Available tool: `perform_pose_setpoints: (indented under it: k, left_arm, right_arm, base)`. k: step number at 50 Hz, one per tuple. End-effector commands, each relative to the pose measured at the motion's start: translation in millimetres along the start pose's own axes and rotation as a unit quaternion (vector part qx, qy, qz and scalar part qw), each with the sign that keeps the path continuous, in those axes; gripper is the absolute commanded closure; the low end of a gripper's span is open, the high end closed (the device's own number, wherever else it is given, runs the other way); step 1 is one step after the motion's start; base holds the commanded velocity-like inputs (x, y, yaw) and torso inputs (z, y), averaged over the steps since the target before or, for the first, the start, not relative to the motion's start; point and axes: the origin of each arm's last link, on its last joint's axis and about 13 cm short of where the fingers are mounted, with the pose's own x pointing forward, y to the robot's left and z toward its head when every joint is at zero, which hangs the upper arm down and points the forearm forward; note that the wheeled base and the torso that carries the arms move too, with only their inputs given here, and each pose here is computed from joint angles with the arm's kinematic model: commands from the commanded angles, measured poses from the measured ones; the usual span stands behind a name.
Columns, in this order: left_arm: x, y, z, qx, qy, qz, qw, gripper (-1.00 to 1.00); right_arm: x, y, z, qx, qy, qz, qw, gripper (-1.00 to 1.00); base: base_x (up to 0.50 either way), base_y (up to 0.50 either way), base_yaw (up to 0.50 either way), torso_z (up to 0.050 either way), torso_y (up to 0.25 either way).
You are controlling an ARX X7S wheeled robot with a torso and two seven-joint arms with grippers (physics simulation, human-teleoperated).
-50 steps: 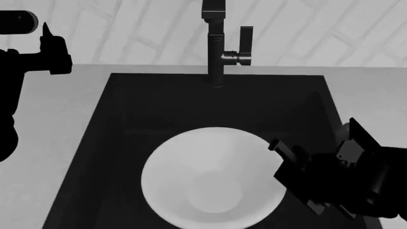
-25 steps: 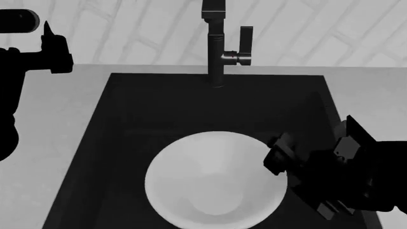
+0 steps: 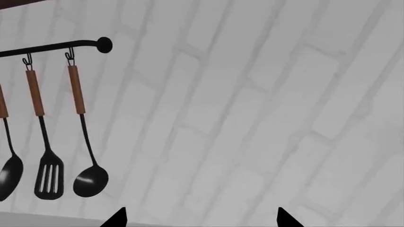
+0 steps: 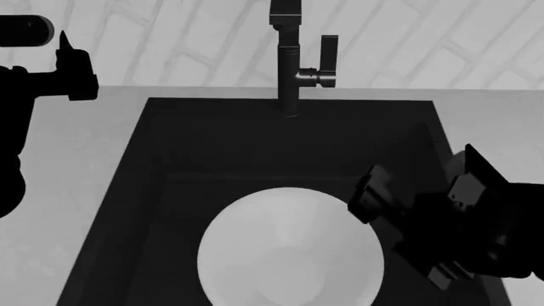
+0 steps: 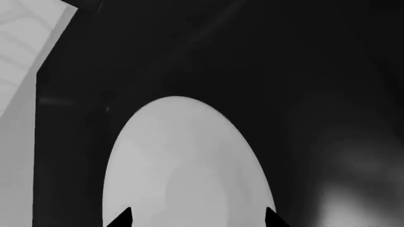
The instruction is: Move the fresh-baked cupcake off the tray onto the counter, and place the bowl used for mixing into the sink.
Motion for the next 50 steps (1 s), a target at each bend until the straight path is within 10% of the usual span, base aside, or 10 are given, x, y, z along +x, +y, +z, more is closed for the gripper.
perform_pose_setpoints:
  k: [1,50]
  left_arm:
    - [-1,-0.3,-1,0.001,0.001,0.0,1.0,-1.0]
    - [-2,-2.7,1,0.005,0.0,-0.006,1.0,-1.0]
  right_arm:
    - [-16,8.5,-1,-0.017,-0.011,0.0,1.0,-1.0]
    - [-190,59.5,-6,-0.159,-0.204,-0.07,0.963,-1.0]
  base:
    - [0.0,0.0,0.0,0.0,0.0]
    - [0.0,0.0,0.0,0.0,0.0]
